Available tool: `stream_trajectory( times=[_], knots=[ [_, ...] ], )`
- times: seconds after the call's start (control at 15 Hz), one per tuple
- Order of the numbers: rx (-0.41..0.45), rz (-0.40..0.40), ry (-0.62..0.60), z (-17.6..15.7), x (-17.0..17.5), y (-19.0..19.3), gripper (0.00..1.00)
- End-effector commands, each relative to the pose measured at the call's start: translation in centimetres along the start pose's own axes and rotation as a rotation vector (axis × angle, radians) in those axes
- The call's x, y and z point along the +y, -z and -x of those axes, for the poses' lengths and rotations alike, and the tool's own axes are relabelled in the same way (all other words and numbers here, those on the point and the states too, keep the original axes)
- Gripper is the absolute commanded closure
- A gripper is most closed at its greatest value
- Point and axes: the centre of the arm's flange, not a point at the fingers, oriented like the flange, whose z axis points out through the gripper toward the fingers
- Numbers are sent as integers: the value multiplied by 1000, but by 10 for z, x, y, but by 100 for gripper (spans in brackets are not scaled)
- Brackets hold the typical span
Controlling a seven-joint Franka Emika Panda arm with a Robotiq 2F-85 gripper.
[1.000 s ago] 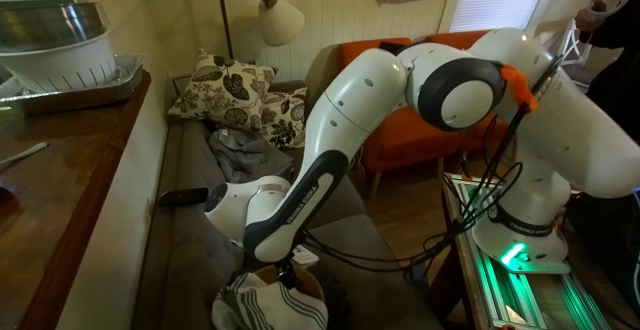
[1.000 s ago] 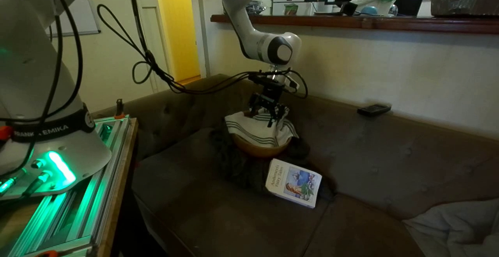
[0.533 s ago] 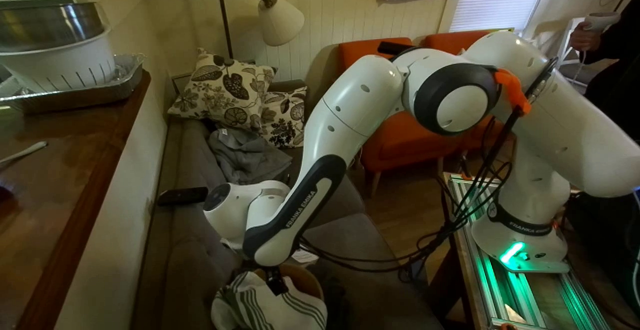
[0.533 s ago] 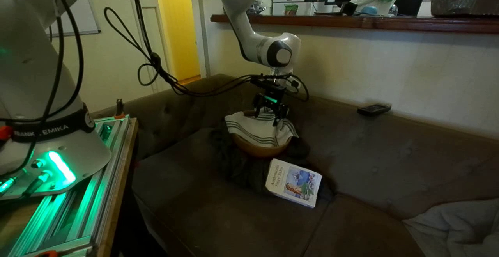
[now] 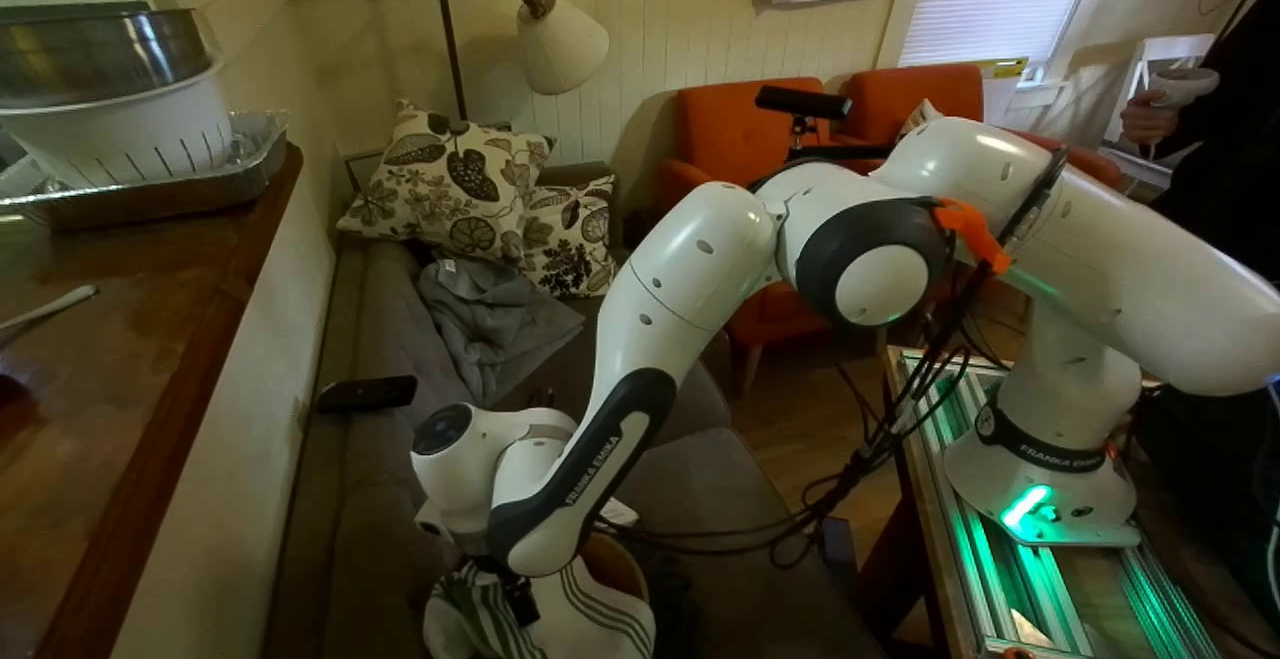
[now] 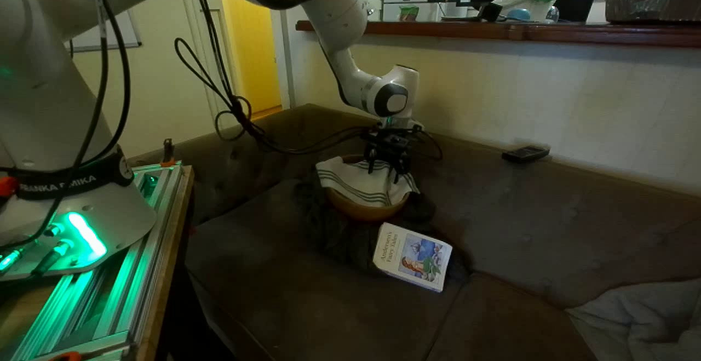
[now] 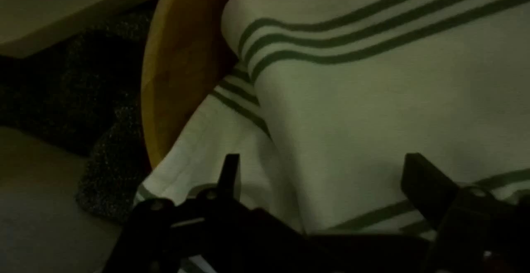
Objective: Put the striped towel on the armrest then put the remote from the bowl on top of the book.
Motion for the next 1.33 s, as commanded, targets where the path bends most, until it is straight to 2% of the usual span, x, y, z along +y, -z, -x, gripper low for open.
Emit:
stream_trajectory(
  times=[0.0,0.2,0.27,0.33,0.4,0.73,1.07,1.27],
  knots=[
    [10,-19,94,-44,7,-25,0],
    [-35,-58,145,-53,0,-49,1],
    [-50,-67,147,-54,-2,-56,7],
    [-70,-70,148,-53,-5,-63,26],
    [-84,-80,160,-54,-6,-70,29],
    [-126,-95,175,-54,-9,-84,67],
    [-174,-99,121,-48,-11,-57,99],
    [-199,-158,123,-39,-18,-42,96]
  ],
)
